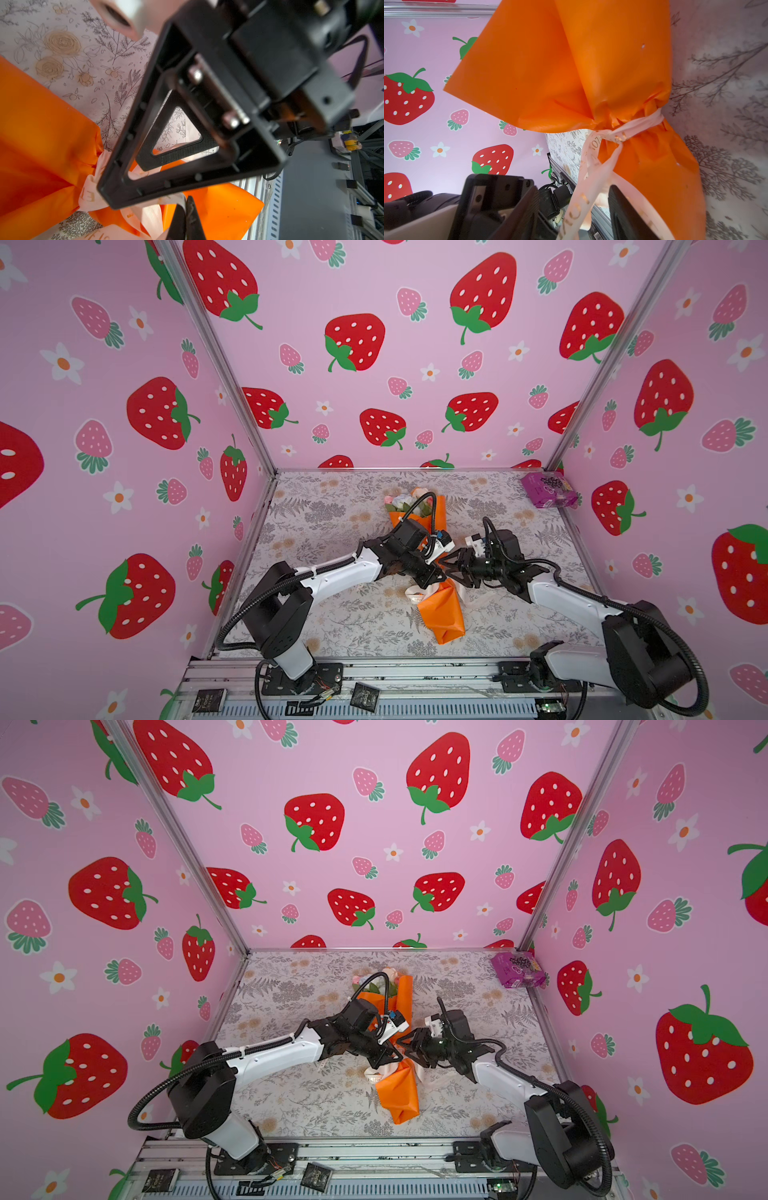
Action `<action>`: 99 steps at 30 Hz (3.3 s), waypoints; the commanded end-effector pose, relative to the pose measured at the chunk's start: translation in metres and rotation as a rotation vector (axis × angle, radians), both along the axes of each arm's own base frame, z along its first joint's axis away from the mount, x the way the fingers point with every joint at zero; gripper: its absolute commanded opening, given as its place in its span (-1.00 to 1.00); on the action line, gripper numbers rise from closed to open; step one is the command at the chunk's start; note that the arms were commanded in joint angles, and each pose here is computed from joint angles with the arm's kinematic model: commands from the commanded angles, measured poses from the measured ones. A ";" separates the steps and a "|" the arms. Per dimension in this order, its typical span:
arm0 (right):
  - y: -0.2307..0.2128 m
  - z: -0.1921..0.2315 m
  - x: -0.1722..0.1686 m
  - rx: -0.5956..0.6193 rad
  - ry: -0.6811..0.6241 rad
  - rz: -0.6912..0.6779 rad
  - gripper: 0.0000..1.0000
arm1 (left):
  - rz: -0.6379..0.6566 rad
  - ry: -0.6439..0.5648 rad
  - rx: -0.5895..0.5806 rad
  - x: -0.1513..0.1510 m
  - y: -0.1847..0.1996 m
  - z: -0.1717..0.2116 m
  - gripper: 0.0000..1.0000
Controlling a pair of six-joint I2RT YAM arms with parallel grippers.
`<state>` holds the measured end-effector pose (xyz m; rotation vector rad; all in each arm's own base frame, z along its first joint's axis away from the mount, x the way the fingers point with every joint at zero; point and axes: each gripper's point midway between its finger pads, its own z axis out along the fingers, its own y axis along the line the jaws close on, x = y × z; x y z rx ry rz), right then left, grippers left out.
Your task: Tie the bouquet of fake flowers
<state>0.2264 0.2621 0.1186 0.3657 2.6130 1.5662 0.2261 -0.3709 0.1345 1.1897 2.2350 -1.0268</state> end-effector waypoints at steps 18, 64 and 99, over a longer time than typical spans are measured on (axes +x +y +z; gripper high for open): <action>0.014 0.007 -0.007 0.046 0.028 0.071 0.02 | -0.034 -0.096 0.067 0.011 -0.001 -0.002 -0.93; -0.027 -0.024 0.005 -0.374 -0.196 0.157 -0.93 | -0.047 -0.020 0.084 0.030 -0.027 -0.020 -0.49; -0.025 -0.021 0.001 -0.338 -0.186 0.153 -0.88 | -0.088 -0.001 0.197 0.031 -0.020 -0.046 -0.49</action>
